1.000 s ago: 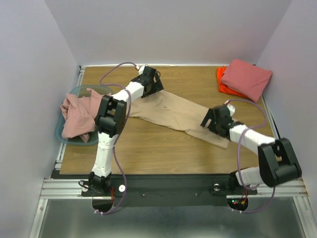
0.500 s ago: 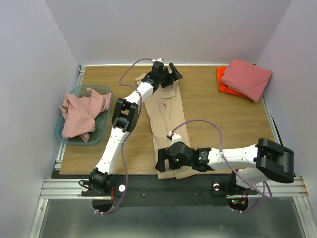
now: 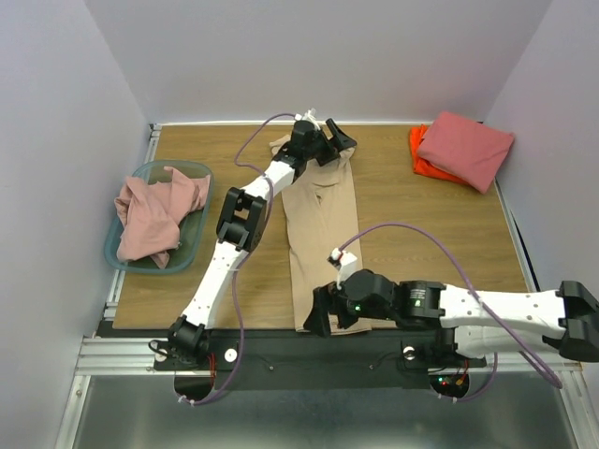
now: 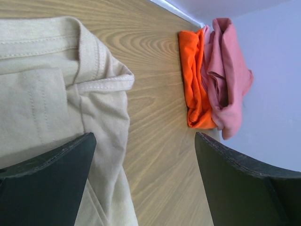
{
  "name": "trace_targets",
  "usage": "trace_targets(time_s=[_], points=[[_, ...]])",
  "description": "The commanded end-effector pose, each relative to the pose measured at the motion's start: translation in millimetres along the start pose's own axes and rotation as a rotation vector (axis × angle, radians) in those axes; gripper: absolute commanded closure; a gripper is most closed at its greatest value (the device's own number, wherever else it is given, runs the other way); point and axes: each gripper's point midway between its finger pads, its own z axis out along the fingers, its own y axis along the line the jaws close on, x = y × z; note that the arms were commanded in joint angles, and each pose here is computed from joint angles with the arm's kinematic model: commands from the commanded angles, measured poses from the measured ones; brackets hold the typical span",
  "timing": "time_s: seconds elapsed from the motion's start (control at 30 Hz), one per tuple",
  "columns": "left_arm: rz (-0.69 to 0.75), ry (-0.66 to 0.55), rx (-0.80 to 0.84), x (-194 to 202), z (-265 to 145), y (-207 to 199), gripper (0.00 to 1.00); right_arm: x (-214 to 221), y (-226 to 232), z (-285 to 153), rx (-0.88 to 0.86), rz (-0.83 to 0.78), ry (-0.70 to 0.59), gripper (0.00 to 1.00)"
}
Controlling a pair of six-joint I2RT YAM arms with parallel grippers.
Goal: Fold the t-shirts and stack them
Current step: Fold the tshirt
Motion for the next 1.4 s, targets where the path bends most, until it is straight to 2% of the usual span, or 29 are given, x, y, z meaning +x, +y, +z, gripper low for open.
trace_targets(time_s=[0.0, 0.03, 0.07, 0.1, 0.13, 0.17, 0.2, 0.23, 0.27, 0.3, 0.33, 0.37, 0.43, 0.47, 0.5, 0.57, 0.6, 0.63, 0.67, 0.8, 0.87, 0.9, 1.07, 1.2, 1.37], points=[[0.187, -0.073, 0.271, -47, -54, -170, 0.01, -24, -49, -19, 0.231, 0.139, -0.115, 0.00], [0.251, -0.092, 0.324, -53, -81, -219, 0.01, -25, -56, -21, 0.252, 0.166, -0.118, 0.00], [0.280, -0.077, 0.297, -46, -91, -229, 0.01, -24, -64, -23, 0.276, 0.211, -0.118, 0.00], [0.350, -0.043, 0.267, -24, -96, -231, 0.02, -25, -81, -27, 0.335, 0.255, -0.117, 0.00], [0.399, -0.094, 0.289, -34, -132, -274, 0.01, -26, -88, -31, 0.355, 0.288, -0.123, 0.00], [0.398, -0.035, 0.206, -11, -137, -251, 0.01, -25, -95, -33, 0.380, 0.316, -0.123, 0.00], [0.439, -0.031, 0.177, -1, -151, -252, 0.02, -23, -107, -39, 0.424, 0.337, -0.117, 0.00], [0.461, -0.094, 0.179, -3, -189, -286, 0.02, -23, -112, -42, 0.443, 0.354, -0.130, 0.00], [0.445, -0.037, 0.079, 27, -194, -244, 0.02, -19, -118, -44, 0.462, 0.357, -0.126, 0.00], [0.435, -0.043, 0.040, 37, -209, -237, 0.02, -18, -123, -46, 0.478, 0.363, -0.128, 0.00], [0.438, -0.097, 0.052, 41, -245, -259, 0.02, -15, -126, -47, 0.486, 0.370, -0.122, 0.00], [0.427, -0.044, -0.044, 72, -253, -213, 0.02, -11, -131, -48, 0.503, 0.368, -0.110, 0.00], [0.401, -0.024, -0.094, 101, -280, -191, 0.02, -6, -136, -48, 0.522, 0.368, -0.102, 0.00], [0.362, -0.078, -0.099, 105, -305, -198, 0.02, -4, -138, -48, 0.527, 0.378, -0.099, 0.01], [0.345, -0.019, -0.171, 135, -316, -158, 0.02, 1, -141, -48, 0.534, 0.382, -0.085, 0.04], [0.273, -0.004, -0.197, 156, -345, -144, 0.02, 6, -143, -47, 0.535, 0.397, -0.069, 0.10], [0.269, 0.066, -0.252, 189, -357, -117, 0.02, 11, -143, -46, 0.534, 0.403, -0.057, 0.14], [0.252, 0.066, -0.265, 196, -368, -112, 0.02, 16, -146, -45, 0.539, 0.420, -0.046, 0.15], [0.220, 0.139, -0.323, 227, -381, -89, 0.02, 20, -148, -45, 0.545, 0.427, -0.040, 0.19], [0.190, 0.255, -0.463, 269, -409, -46, 0.02, 29, -152, -42, 0.554, 0.454, -0.020, 0.29], [0.190, 0.315, -0.488, 291, -414, -40, 0.03, 31, -154, -39, 0.560, 0.461, -0.020, 0.34], [0.204, 0.346, -0.512, 301, -414, -37, 0.03, 30, -153, -37, 0.555, 0.464, -0.018, 0.39], [0.288, 0.404, -0.549, 317, -402, -52, 0.06, 37, -150, -26, 0.523, 0.484, 0.008, 0.50], [0.341, 0.449, -0.643, 328, -400, -38, 0.14, 46, -156, -21, 0.531, 0.510, 0.013, 0.57], [0.395, 0.479, -0.787, 331, -407, -15, 0.16, 54, -165, -21, 0.551, 0.536, 0.007, 0.62]])
